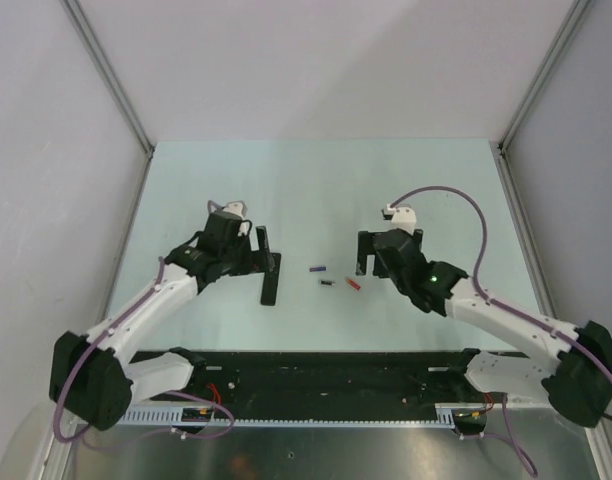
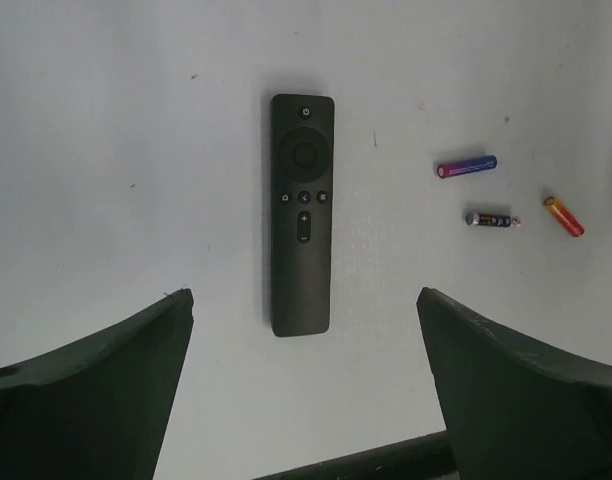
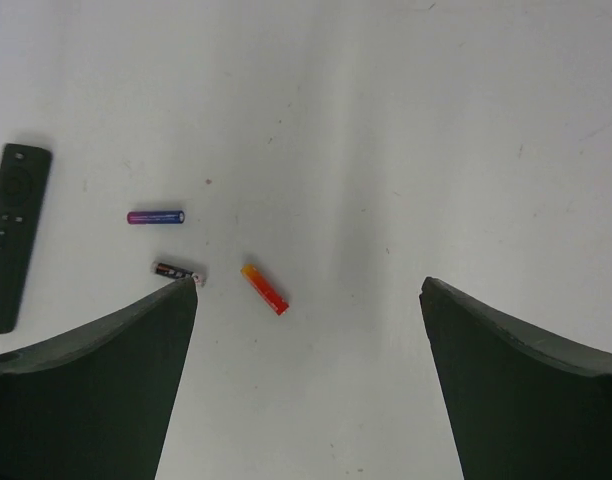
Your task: Load the batteries into the remote control
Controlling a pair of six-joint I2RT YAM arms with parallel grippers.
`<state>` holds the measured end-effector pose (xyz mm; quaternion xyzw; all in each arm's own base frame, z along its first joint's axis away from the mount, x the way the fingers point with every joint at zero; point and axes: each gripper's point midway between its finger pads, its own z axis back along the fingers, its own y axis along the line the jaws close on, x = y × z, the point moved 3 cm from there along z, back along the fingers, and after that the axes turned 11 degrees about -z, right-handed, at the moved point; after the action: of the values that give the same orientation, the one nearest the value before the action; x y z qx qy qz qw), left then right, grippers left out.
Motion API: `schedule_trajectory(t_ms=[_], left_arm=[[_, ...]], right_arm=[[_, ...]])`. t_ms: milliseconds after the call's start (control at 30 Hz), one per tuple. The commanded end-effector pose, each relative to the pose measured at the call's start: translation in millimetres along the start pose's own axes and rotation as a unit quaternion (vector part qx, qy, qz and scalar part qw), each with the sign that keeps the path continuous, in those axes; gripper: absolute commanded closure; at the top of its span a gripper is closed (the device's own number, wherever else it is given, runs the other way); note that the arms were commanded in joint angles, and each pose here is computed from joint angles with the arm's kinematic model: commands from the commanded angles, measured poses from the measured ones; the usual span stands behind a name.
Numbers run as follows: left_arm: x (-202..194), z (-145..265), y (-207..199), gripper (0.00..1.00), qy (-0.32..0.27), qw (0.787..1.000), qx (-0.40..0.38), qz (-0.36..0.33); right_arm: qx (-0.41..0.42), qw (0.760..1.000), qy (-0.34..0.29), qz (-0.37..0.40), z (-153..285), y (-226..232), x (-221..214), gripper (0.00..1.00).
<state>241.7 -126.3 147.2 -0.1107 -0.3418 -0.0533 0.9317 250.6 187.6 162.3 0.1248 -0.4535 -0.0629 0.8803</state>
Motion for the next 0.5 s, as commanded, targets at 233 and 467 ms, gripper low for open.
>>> schedule_trajectory(t_ms=[233,467], left_arm=[[24.5,-39.9,-7.3,0.0,0.025,0.998,0.016,-0.063],[28.2,-53.3,-18.9,0.04,0.029,0.994,-0.006,-0.104]], right_arm=[[0.12,0.992,-0.027,-0.033,34.9,-4.5,9.0,0.0],[0.137,0.99,0.001,-0.042,28.8,-7.0,7.4,0.0]])
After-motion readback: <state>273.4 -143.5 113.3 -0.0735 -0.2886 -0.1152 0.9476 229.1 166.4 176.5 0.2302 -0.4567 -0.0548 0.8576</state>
